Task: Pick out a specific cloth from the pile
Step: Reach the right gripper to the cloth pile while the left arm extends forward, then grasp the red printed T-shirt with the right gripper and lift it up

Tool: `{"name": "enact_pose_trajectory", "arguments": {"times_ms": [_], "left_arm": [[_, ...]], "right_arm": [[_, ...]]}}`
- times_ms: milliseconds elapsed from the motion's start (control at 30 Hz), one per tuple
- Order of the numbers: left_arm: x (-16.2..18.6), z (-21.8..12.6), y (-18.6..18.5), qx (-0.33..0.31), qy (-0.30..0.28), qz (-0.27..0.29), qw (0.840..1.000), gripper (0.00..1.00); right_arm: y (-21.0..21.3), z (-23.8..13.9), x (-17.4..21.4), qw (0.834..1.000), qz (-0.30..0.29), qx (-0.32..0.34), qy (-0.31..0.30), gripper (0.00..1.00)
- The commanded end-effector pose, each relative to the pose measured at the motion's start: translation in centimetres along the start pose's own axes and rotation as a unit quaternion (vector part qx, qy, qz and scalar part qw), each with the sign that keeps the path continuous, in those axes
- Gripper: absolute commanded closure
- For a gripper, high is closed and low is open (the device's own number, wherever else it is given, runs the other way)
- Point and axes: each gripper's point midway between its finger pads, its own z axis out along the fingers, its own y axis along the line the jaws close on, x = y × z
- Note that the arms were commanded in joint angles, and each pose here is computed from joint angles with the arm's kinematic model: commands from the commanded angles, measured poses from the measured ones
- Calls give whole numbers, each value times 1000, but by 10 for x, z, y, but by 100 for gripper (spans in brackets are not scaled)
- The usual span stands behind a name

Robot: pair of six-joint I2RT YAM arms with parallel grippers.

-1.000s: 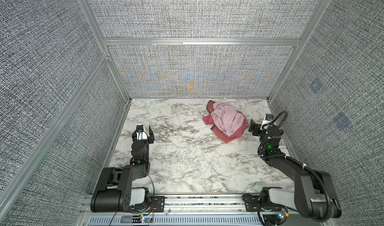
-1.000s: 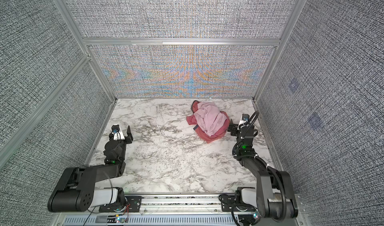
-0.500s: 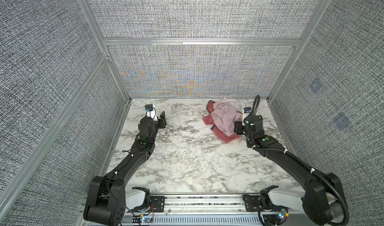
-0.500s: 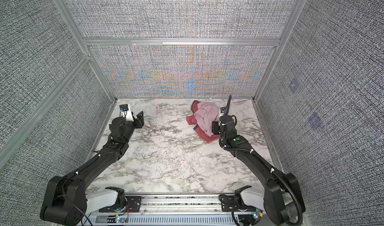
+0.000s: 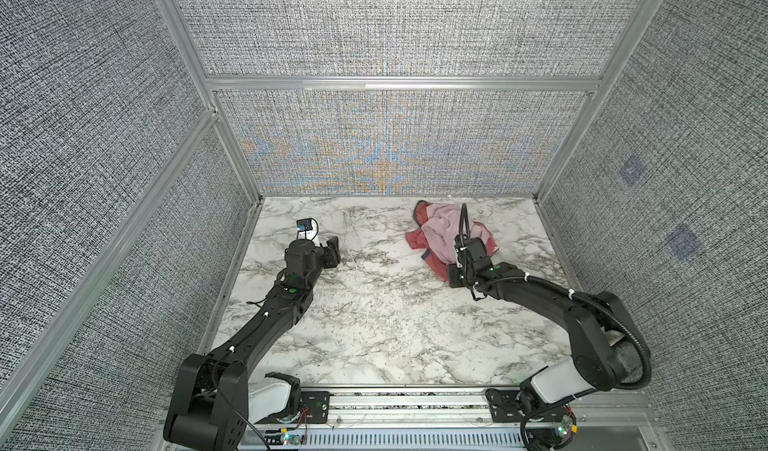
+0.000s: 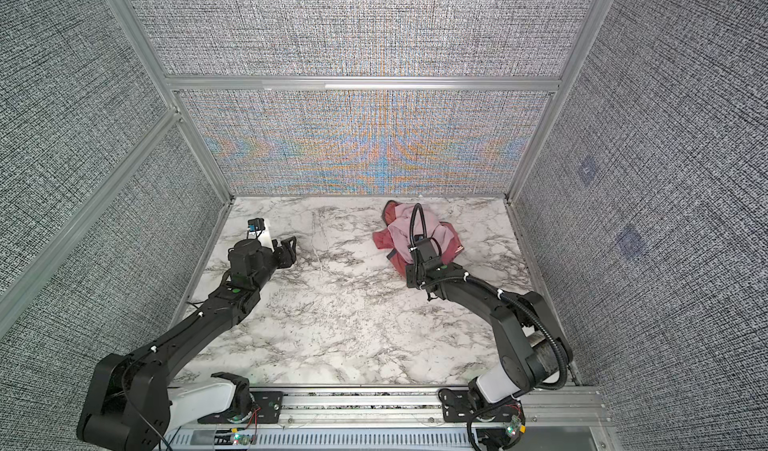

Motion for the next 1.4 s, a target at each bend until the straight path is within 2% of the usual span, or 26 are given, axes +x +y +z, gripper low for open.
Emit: {"name": "enact_pose_trajectory", "arguments": {"times_ms": [0,367,533,733,767,833,900,1033,1367], "left_arm": [[2,2,5,-14,7,5,1000,36],[6,6,4,-11,16,9,1000,36],[5,4,5,-13,13,11,1000,36],[3,4,4,-12,13,12,1000,36],[3,4,4,-13,13,12,1000,36],[3,4,5,-16,12,14,1000,36],[1,3,6,-19,10,16,1000,36],[-2,-1,7,-24,6,20,999,36],[-15,-13,9,-33,-14,28,999,36]], "right_arm": [[2,6,7,1000,15,1,19,50],[-1,27,20,999,18,18,47,51],[-8,33,25,998,13,39,53,57],[-10,41,14,997,19,57,47,76],[-10,42,13,997,19,58,46,82],[-9,44,12,997,22,58,47,100],[-9,41,9,997,28,56,45,100],[-5,17,-12,998,39,39,15,100],[-20,-82,-95,991,90,-22,-101,100]]}}
